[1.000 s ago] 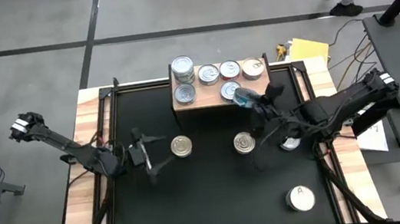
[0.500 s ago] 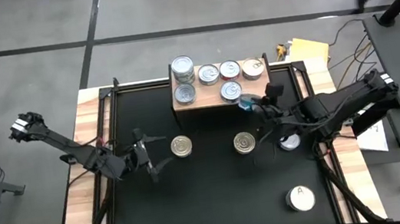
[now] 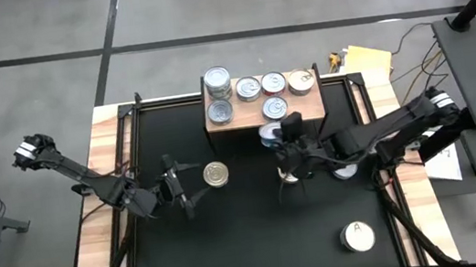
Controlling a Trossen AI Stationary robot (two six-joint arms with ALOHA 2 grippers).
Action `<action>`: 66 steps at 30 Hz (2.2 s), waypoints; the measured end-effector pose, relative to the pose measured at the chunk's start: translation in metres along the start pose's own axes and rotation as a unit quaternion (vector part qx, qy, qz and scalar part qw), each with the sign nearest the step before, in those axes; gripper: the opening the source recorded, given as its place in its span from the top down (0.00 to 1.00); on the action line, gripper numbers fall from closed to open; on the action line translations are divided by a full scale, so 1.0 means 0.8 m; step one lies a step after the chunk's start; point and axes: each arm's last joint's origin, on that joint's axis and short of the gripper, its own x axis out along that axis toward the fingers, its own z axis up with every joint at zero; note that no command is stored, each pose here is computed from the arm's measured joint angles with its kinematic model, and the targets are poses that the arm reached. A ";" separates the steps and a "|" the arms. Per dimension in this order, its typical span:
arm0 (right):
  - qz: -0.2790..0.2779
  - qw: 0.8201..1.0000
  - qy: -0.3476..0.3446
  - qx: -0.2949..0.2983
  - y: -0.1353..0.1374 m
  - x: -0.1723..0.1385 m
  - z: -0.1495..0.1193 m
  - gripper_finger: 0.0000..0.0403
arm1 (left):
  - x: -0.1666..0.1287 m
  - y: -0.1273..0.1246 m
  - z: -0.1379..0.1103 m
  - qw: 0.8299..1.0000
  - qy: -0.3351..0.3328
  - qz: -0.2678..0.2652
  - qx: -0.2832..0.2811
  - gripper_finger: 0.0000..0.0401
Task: Stack canned seafood by type on shelf
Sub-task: Put the green blue tuna can on the shelf
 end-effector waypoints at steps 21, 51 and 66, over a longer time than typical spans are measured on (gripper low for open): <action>0.032 0.989 0.111 0.090 -0.008 -0.026 -0.086 0.70 | 0.003 0.002 0.024 0.997 -0.007 0.082 -0.006 0.21; 0.022 0.975 0.183 0.126 0.008 0.027 -0.121 0.68 | 0.001 0.007 0.047 0.995 -0.010 0.090 0.047 0.21; 0.070 0.962 0.169 0.204 0.007 0.033 -0.122 0.47 | 0.001 0.008 0.046 0.995 -0.008 0.090 0.050 0.21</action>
